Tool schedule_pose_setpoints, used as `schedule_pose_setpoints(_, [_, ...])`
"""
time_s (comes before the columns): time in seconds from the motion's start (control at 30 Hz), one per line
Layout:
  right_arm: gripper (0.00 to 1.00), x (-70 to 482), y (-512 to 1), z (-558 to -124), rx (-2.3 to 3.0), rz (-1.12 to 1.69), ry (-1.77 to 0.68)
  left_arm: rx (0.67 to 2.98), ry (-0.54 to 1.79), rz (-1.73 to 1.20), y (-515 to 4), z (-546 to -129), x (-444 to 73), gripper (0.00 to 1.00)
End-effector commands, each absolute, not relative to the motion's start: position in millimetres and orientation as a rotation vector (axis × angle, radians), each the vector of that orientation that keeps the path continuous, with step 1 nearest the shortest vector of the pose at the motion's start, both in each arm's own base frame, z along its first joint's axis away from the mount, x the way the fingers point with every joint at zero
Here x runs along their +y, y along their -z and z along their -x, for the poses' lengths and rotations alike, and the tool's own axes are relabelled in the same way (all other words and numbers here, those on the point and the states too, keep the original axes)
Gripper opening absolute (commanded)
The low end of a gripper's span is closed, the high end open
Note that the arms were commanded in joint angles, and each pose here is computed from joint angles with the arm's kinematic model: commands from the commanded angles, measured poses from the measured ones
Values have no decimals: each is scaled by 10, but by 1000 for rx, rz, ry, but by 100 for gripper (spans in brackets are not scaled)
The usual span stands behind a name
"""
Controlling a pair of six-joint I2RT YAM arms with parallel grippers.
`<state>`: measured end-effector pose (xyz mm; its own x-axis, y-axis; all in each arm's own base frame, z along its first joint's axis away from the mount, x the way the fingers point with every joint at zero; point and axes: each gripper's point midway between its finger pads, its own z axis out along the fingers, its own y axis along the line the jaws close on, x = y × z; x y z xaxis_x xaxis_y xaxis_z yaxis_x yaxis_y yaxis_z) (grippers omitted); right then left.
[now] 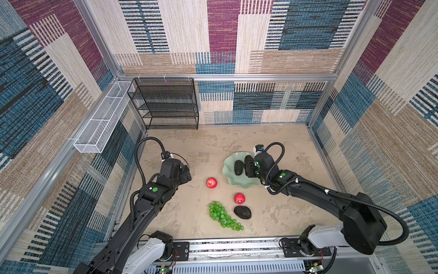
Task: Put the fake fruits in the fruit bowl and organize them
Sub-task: 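Carry the avocado with the right gripper into the bowl and release, then grasp the red apple with the left gripper while the right gripper withdraws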
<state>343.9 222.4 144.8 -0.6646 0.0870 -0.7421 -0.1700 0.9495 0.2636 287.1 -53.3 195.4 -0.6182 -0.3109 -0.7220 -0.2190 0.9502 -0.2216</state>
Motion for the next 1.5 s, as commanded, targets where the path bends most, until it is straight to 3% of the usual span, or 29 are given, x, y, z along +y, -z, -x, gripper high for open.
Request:
schedule_pose_setpoints(0.0, [52, 2350, -1396, -3582, 2233, 88, -447, 2250, 177, 393, -1951, -2897, -564, 82])
schedule_pose_setpoints(0.33, [54, 2283, -892, -3720, 2314, 39, -413, 2259, 183, 395, -1929, -2919, -564, 82])
schedule_pose_setpoints(0.53, [68, 2291, -780, -3728, 2334, 39, -412, 2276, 195, 398, -1870, -2950, -595, 82])
schedule_pose_setpoints(0.7, [72, 2289, -786, -3752, 2335, 36, -404, 2290, 223, 403, -1825, -2974, -643, 82])
schedule_pose_setpoints(0.9, [77, 2209, -1207, -3800, 2250, 18, -397, 2331, 289, 392, -1713, -3012, -772, 82])
schedule_pose_setpoints(1.17, [95, 1955, -2066, -3752, 2044, -5, -423, 2519, 517, 324, -1300, -3093, -1252, 81])
schedule_pose_setpoints(1.47, [97, 1884, -2088, -3573, 2015, 7, -479, 2633, 522, 167, -1026, -3115, -1780, 81])
